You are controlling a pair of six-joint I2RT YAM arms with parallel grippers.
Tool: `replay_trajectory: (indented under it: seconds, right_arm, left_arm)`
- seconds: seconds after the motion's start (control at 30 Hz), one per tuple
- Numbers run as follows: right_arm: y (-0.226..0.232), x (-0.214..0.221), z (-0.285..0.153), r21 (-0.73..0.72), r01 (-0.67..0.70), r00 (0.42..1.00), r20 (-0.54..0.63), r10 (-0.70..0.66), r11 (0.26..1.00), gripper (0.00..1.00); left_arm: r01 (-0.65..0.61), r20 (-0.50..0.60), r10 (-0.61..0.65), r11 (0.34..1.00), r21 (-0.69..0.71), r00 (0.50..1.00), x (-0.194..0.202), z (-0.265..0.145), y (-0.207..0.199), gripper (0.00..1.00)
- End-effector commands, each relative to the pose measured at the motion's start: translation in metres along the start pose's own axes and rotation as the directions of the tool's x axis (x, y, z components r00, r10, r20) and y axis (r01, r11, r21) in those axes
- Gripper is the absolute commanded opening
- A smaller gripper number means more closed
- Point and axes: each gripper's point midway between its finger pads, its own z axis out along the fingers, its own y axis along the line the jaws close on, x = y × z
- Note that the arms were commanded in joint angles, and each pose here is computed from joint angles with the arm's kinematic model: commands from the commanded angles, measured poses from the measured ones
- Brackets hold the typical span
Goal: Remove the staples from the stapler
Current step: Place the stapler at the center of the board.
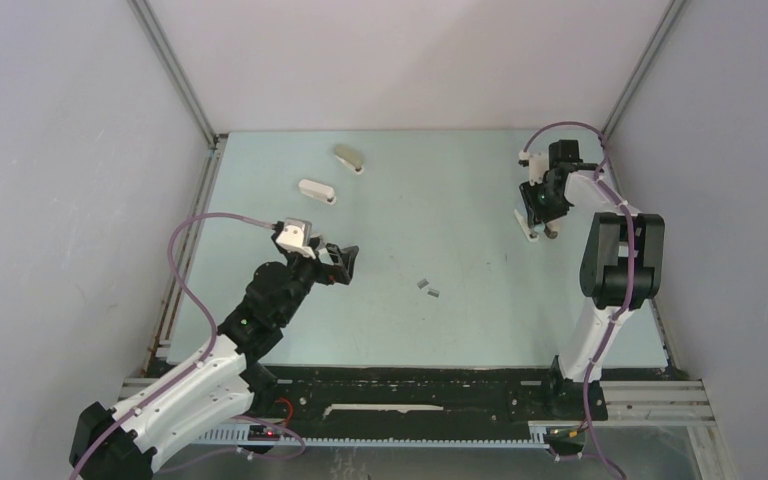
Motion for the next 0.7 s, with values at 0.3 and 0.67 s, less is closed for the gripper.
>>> replay_trajectory:
  seconds: [0.3,0.67]
  right_arm:
    - [-0.002,-0.033,-0.058,0.035,-0.016,0.988,0.155,0.01,0.999,0.57]
    - [0.028,-0.062,-0.121,-0.08,0.051,0.939,0.344,-0.02,0.996,0.6]
  left_arm:
    - [0.022,0.042,-0.021,1.0,-0.011,0.999,-0.008,-0.002,0.002,1.0]
    - [0.039,0.059,-0.04,0.999,0.006,0.997,-0.017,-0.002,-0.002,1.0]
